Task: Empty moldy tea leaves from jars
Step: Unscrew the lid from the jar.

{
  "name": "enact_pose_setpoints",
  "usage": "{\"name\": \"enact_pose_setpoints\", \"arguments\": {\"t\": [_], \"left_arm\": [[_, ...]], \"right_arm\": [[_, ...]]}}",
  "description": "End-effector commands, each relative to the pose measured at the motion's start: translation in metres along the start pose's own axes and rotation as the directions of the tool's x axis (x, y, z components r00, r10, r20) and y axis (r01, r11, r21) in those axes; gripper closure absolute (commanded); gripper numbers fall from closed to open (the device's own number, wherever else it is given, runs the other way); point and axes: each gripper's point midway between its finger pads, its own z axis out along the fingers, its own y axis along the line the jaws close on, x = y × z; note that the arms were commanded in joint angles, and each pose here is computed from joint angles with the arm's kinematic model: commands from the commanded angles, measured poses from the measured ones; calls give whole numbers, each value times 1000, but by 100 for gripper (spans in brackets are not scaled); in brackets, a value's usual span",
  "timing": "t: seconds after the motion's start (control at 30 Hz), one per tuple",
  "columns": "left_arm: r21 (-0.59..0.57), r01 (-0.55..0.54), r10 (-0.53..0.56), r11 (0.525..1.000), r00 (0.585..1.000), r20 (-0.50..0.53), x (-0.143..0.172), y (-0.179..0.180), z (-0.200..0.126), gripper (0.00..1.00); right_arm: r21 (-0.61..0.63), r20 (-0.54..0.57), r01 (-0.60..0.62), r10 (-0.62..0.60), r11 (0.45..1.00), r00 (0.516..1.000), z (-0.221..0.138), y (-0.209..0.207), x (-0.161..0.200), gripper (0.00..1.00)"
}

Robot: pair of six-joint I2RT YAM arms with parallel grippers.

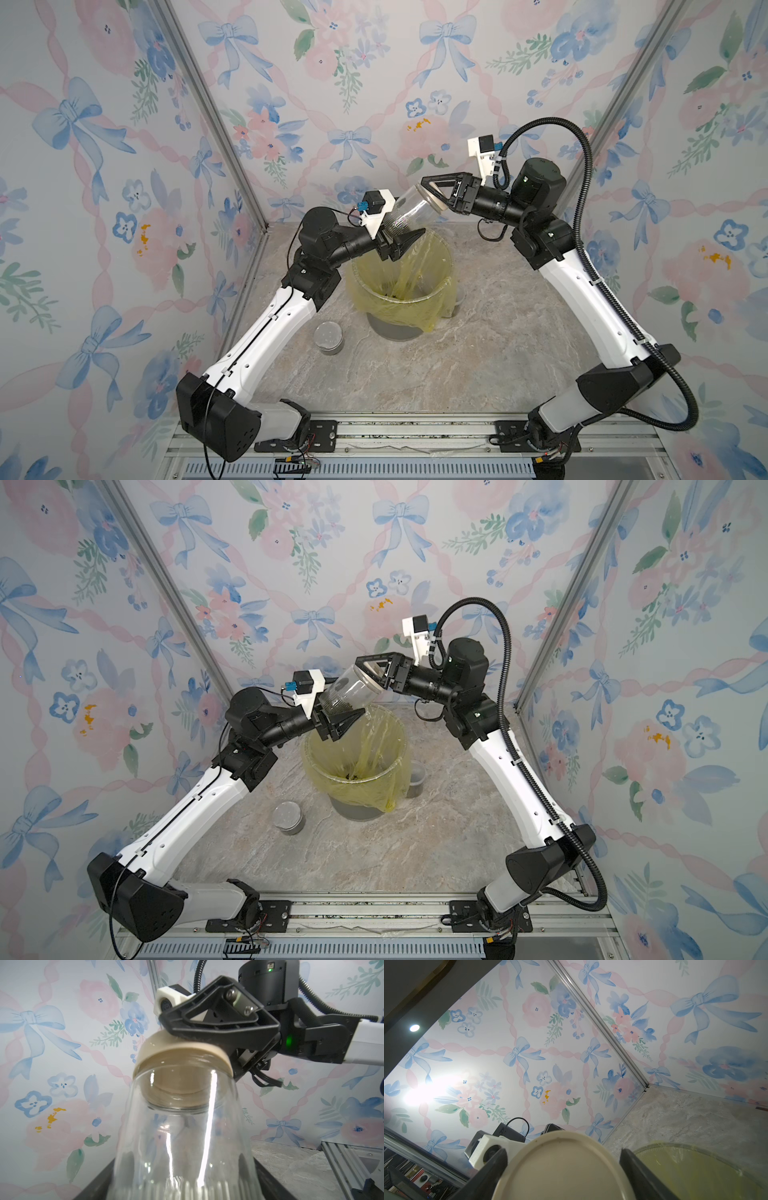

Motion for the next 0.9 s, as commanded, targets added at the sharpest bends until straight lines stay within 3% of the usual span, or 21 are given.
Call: {"name": "enact_pose_setpoints", "arguments": {"t": [0.0,0.47,0.87], "left_arm": [[58,-23,15,998,992,125,-42,-8,-7,93],[40,-27,22,999,993,114,-36,-4,-12,93],[-32,-93,96,995,989,110,-15,-3,-21,93]], "right_arm": [[-57,33,65,-63,996,997,-3,9,-17,40],[-36,79,56,-53,998,995,-11,1,-38,42],[-42,98,65,-60,997,993,-15,6,-51,43]]}}
